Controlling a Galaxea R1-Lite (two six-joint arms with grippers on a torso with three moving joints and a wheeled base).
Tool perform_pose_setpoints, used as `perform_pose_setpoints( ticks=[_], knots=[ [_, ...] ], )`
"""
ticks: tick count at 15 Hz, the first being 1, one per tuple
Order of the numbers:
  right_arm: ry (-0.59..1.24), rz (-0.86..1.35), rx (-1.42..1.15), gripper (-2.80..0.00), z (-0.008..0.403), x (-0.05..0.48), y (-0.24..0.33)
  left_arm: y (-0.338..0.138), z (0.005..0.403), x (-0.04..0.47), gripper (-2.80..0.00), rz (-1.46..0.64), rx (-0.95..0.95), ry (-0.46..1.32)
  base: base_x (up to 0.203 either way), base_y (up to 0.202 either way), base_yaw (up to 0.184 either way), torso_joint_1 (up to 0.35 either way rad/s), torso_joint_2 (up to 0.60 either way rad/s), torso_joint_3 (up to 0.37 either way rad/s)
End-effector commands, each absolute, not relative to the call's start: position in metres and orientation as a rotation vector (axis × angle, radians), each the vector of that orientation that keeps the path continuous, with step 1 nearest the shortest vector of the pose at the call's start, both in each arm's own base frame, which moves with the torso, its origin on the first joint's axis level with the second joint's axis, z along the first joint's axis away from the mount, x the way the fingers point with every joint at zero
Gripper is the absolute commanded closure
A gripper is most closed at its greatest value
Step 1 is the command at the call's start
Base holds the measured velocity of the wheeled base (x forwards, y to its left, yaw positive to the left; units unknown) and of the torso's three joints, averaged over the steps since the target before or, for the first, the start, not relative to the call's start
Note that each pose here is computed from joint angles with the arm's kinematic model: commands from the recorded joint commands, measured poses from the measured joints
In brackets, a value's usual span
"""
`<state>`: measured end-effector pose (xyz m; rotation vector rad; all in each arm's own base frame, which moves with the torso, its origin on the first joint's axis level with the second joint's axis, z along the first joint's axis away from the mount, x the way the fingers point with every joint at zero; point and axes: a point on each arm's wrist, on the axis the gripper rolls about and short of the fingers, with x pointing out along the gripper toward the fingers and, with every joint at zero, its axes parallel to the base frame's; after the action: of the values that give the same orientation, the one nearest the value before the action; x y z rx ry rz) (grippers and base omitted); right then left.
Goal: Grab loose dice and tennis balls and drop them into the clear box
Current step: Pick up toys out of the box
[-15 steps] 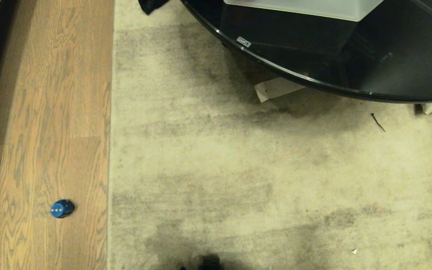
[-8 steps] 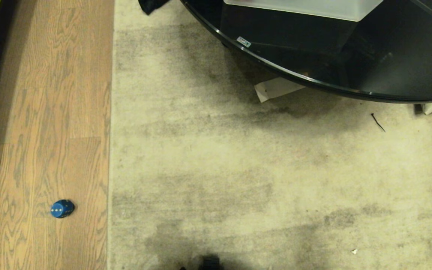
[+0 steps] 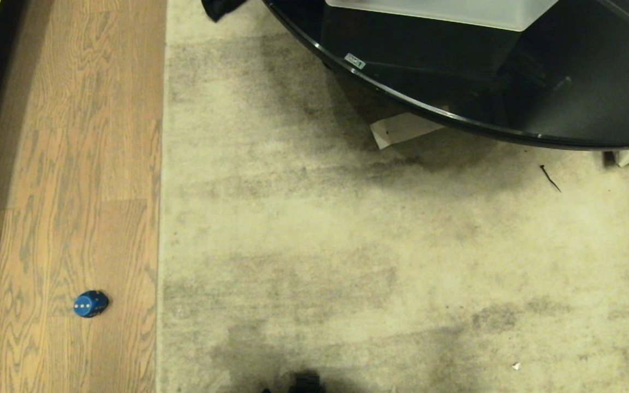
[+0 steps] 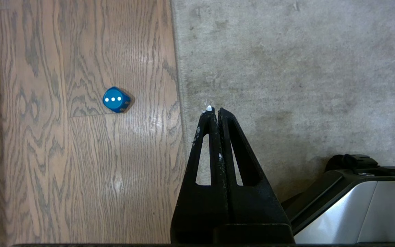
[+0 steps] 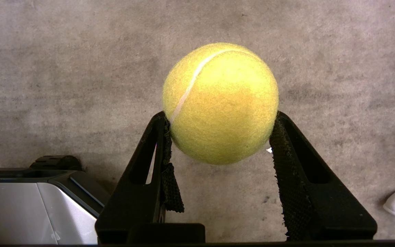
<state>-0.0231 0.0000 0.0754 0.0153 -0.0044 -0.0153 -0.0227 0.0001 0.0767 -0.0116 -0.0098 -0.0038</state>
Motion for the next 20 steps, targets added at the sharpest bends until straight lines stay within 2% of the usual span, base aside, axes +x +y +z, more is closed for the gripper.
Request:
perform_pose_setpoints(
  ticks=[1,5,8,12,16,18,20],
  knots=[
    [-0.002,-0.015,0.015,0.0,0.075,-0.023,0.0,0.0,0.076,-0.023,0.0,-0.003,-0.012,-0.009,0.0,0.0,0.0,0.0,0.0,0.0],
    [-0.002,-0.015,0.015,0.0,0.075,-0.023,0.0,0.0,0.077,-0.023,0.0,0.0,-0.005,-0.011,0.0,0.0,0.0,0.0,0.0,0.0],
    [-0.002,-0.015,0.015,0.0,0.075,-0.023,0.0,0.0,0.078,-0.023,0.0,-0.003,0.105,-0.012,0.0,0.0,0.0,0.0,0.0,0.0],
    [-0.001,-0.015,0.015,0.0,0.075,-0.023,0.0,0.0,0.087,-0.025,0.0,-0.007,0.142,-0.032,0.0,0.0,0.0,0.0,0.0,0.0],
    [-0.002,-0.015,0.015,0.0,0.075,-0.023,0.0,0.0,0.179,-0.019,0.0,0.01,0.118,-0.075,0.0,0.0,0.0,0.0,0.0,0.0],
    [-0.001,-0.015,0.015,0.0,0.075,-0.023,0.0,0.001,0.227,0.007,0.0,0.048,0.081,-0.032,0.0,0.0,0.0,0.0,0.0,0.0],
    [-0.002,-0.015,0.015,0.0,0.075,-0.023,0.0,0.002,0.255,0.046,0.0,0.107,0.045,0.052,0.0,0.0,0.0,0.0,0.0,0.0]
  ],
)
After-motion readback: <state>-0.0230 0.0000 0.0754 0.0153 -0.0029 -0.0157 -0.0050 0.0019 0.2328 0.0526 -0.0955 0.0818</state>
